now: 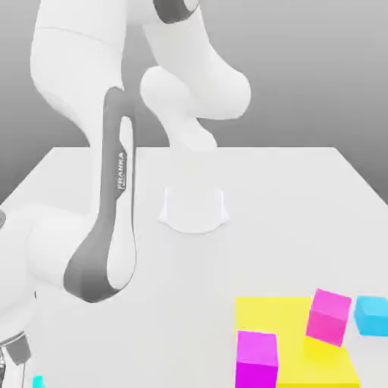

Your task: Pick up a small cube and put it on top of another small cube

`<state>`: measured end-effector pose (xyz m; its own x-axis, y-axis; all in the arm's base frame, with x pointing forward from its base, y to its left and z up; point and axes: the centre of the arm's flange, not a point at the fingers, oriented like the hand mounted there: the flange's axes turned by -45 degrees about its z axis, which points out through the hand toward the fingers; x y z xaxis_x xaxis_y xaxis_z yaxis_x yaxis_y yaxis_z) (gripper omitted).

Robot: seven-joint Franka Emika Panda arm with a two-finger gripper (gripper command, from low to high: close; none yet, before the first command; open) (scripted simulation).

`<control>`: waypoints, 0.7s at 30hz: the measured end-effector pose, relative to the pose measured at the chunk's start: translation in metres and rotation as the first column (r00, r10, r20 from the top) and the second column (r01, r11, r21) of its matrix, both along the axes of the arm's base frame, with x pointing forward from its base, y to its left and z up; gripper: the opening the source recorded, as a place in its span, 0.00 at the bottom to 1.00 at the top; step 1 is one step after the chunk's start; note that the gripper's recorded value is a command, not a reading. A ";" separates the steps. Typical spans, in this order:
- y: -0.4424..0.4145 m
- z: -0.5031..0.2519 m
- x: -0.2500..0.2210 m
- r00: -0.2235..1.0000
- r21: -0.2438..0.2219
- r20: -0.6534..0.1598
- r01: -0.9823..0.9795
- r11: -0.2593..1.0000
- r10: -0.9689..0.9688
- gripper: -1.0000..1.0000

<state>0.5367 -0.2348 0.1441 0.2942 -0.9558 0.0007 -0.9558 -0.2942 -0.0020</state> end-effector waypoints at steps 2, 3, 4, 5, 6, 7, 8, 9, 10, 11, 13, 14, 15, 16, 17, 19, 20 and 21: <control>0.000 0.028 0.000 1.000 0.000 0.000 0.000 1.000 0.000 0.00; 0.006 0.043 0.001 1.000 0.003 0.001 -0.009 1.000 0.009 0.00; 0.027 0.056 0.007 0.999 0.011 0.008 -0.042 0.999 0.042 0.00; 0.052 0.068 0.012 0.997 0.020 0.015 -0.081 0.997 0.080 0.00; 0.077 0.079 0.016 0.993 0.027 0.021 -0.120 0.992 0.119 0.00; 0.102 0.089 0.018 0.987 0.033 0.027 -0.160 0.987 0.159 0.00; 0.127 0.098 0.019 0.980 0.038 0.032 -0.199 0.979 0.198 0.00; 0.152 0.107 0.019 0.971 0.041 0.036 -0.240 0.970 0.238 0.00; 0.177 0.116 0.017 0.960 0.044 0.039 -0.280 0.959 0.278 0.00; 0.202 0.125 0.014 0.947 0.045 0.041 -0.320 0.946 0.319 0.00; 0.252 0.140 0.003 0.916 0.045 0.043 -0.401 0.915 0.400 0.00; 0.277 0.147 -0.004 0.897 0.042 0.042 -0.442 0.896 0.440 0.00; 0.304 0.154 -0.014 0.874 0.039 0.039 -0.485 0.874 0.484 0.00; 0.337 0.160 -0.026 0.842 0.034 0.036 -0.540 0.841 0.538 0.00; 0.378 0.166 -0.043 0.795 0.027 0.029 -0.606 0.795 0.606 0.00; 0.450 0.170 -0.086 0.692 0.008 0.009 -0.721 0.692 0.721 0.00; 0.459 0.162 -0.093 0.678 0.003 0.004 -0.735 0.678 0.735 0.00; 0.443 0.152 -0.086 0.704 0.000 0.002 -0.710 0.704 0.710 0.00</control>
<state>0.4508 0.2080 0.2956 0.8857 -0.4642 0.0011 -0.4642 -0.8857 -0.0037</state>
